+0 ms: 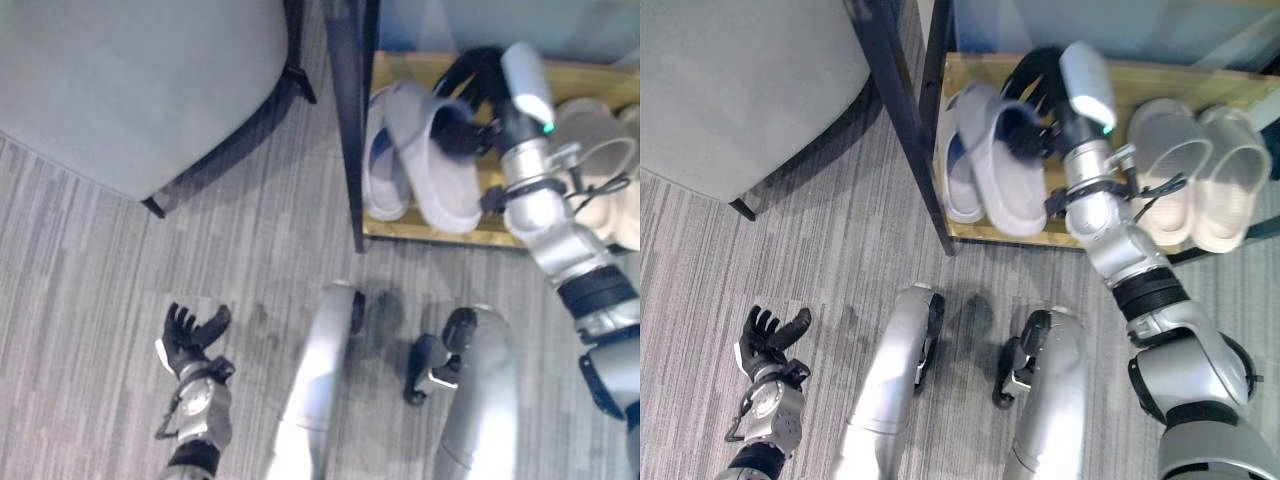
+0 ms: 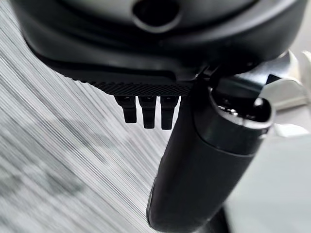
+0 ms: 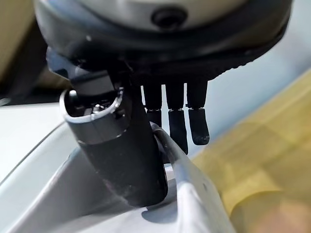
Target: Arrange the slippers neatly on the shoe rack.
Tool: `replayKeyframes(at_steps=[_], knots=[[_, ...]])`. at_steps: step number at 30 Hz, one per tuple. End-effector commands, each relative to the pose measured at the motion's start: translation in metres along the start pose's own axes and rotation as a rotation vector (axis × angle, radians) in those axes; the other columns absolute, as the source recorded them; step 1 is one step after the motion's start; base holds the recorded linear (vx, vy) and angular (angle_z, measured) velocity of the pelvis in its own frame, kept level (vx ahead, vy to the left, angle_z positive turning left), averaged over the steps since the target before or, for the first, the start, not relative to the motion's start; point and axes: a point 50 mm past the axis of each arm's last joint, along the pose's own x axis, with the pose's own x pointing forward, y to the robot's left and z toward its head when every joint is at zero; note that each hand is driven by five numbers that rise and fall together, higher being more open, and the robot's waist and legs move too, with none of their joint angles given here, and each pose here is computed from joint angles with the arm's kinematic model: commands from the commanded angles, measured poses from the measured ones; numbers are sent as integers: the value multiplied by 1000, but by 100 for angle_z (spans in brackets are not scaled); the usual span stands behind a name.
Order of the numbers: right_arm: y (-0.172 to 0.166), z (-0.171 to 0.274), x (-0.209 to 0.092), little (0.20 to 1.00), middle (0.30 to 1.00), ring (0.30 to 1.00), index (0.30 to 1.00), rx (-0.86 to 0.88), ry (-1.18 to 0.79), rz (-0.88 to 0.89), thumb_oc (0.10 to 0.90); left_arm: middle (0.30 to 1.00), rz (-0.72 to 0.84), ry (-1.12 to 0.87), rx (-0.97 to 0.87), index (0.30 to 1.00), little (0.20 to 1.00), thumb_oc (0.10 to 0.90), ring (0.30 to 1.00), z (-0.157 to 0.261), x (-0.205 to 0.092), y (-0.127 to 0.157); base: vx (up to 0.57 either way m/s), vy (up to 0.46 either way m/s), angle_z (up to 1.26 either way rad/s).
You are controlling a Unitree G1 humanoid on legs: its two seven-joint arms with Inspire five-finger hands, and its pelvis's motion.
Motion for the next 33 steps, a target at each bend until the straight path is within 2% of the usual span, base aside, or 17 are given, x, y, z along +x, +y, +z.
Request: replayKeyframes(at_steps=[1, 4, 10, 17, 22, 24, 26, 29, 33], knots=[[-82, 58, 35, 300, 300, 300, 300, -1, -278, -369, 400, 900, 110, -154, 88, 900, 900, 800, 900, 26, 11, 36, 3, -52, 4], [-96, 51, 29, 300, 300, 300, 300, 55, -266, -462, 400, 900, 183, -89, 191, 900, 900, 800, 900, 6, 3, 66, 3, -45, 1], [-77, 30, 25, 300, 300, 300, 300, 206, -171, -318, 400, 900, 241, 20, 213, 900, 900, 800, 900, -14, -7, 97, -2, -5, -1], [-71, 35, 26, 300, 300, 300, 300, 226, -199, -285, 400, 900, 176, -16, 257, 900, 900, 800, 900, -8, -4, 91, -1, 4, 0], [-70, 40, 35, 300, 300, 300, 300, 166, -209, -244, 400, 900, 165, -53, 254, 900, 900, 800, 900, -2, -3, 85, -6, 26, -4], [-62, 33, 41, 900, 900, 900, 900, 146, -139, -224, 800, 900, 148, -47, 280, 900, 900, 800, 900, -4, -3, 80, -12, 15, -10], [-62, 33, 42, 900, 900, 900, 900, 145, -140, -223, 800, 900, 148, -47, 279, 900, 900, 800, 900, -5, -3, 79, -7, -2, -8], [-56, 34, 42, 900, 900, 900, 900, 142, -132, -208, 800, 900, 46, -33, 341, 900, 900, 800, 900, -13, -9, 67, -8, 15, 0], [-54, 34, 43, 900, 900, 900, 900, 54, -144, -166, 800, 900, -22, 17, 439, 900, 900, 800, 900, -29, -20, 66, -25, 29, -3]])
